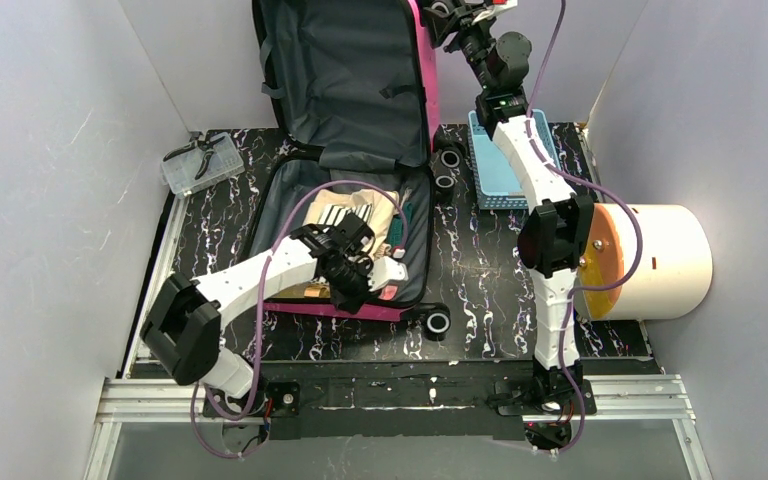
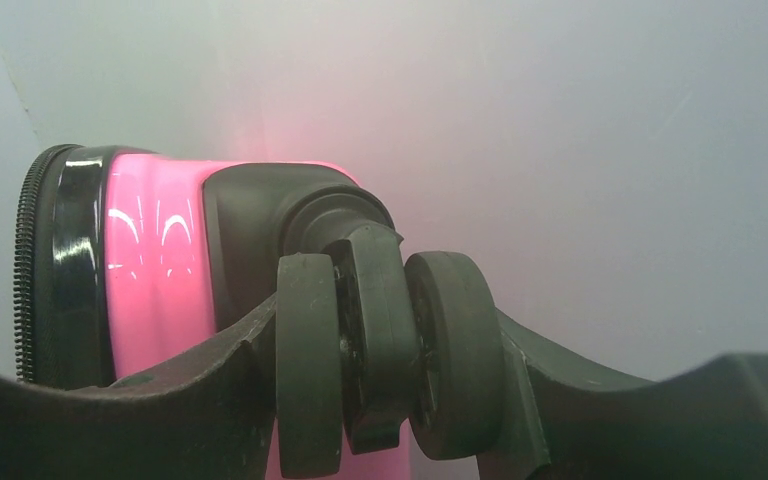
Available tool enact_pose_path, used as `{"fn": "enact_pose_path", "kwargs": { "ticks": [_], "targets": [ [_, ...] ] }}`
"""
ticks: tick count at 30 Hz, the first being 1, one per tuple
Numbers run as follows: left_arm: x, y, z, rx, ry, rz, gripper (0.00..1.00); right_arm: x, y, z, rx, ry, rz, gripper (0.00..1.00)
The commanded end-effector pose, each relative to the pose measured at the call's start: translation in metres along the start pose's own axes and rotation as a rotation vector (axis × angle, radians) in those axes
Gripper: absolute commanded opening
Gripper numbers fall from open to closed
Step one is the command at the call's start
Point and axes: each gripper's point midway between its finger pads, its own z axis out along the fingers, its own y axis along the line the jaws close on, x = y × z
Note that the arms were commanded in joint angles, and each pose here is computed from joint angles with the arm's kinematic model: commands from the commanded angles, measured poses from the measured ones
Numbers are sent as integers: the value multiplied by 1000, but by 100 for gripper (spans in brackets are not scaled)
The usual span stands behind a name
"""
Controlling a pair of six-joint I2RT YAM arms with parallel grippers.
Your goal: Open, take out, and arrange the luggage
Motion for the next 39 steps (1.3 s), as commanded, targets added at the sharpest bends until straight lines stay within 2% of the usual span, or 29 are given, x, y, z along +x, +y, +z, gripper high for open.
{"fn": "enact_pose_path", "kwargs": {
  "ticks": [1, 4, 7, 10, 13, 15, 17, 23, 29, 39],
  "targets": [
    [-46, 44, 0, -130, -139, -194, 0, 37, -15, 2, 38, 7, -145, 1],
    [-46, 45, 7, -106, -127, -181, 0, 31, -4, 8, -28, -41, -142, 1],
    [-45, 51, 12, -118, -110, -172, 0, 26, 7, 10, -69, -97, -127, 12],
    [-52, 57, 9, -129, -117, -153, 0, 31, -15, 10, 48, -114, -119, 12],
    [-62, 57, 0, -115, -137, -115, 0, 54, -36, 8, 136, -83, -132, 17],
    [-65, 57, -7, -124, -148, -97, 0, 65, -49, 6, 196, -76, -138, 33],
    [-64, 60, -9, -147, -146, -83, 0, 70, -53, 7, 209, -70, -141, 55],
    [-60, 81, 2, -211, -115, -74, 0, 52, -23, 8, 73, -79, -103, 97],
    [-60, 107, 4, -250, -110, -91, 0, 31, -18, -16, 101, -52, -139, 98],
    [-49, 121, 1, -292, -52, -47, 0, 56, -2, -63, 69, 84, -126, 98]
  ]
}}
